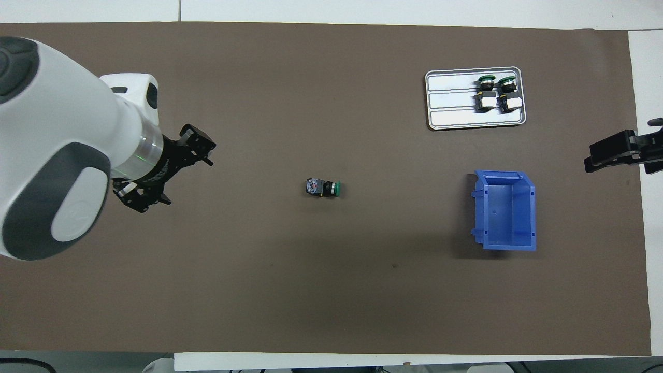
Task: Place and press button with both arms
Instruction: 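Lower the left gripper onto the top of the green item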
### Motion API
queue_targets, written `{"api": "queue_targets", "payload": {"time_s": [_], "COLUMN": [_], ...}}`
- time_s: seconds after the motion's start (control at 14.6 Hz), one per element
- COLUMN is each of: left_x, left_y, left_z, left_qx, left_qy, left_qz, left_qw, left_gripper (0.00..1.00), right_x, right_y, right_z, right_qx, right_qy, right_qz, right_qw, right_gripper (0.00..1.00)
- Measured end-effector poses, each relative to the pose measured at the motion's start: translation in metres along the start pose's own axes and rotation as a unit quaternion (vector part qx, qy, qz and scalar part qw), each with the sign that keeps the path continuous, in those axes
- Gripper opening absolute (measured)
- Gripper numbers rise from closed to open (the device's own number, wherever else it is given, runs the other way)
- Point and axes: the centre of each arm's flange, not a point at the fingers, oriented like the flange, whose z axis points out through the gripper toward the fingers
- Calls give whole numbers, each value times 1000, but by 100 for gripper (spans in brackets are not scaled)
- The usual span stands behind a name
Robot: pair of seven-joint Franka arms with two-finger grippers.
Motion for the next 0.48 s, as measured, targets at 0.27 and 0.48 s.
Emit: {"api": "queue_targets", "payload": {"time_s": [0.27, 0.48], "left_x": [-38, -72], "left_y": [43, 72], "left_z": [40, 75], "left_qx": [-15, -14], "left_qy": [2, 2], "left_qz": [-80, -126], "left_qw": [997, 992], "left_gripper": [100, 100], "right_x": [-1, -2], "right_y": [-1, -4], "right_z": [-1, -1], "right_qx": [0, -1], "right_qy": [1, 1], "right_qz": [-1, -4], "right_qw": [1000, 1000], "right_gripper": [99, 99]}}
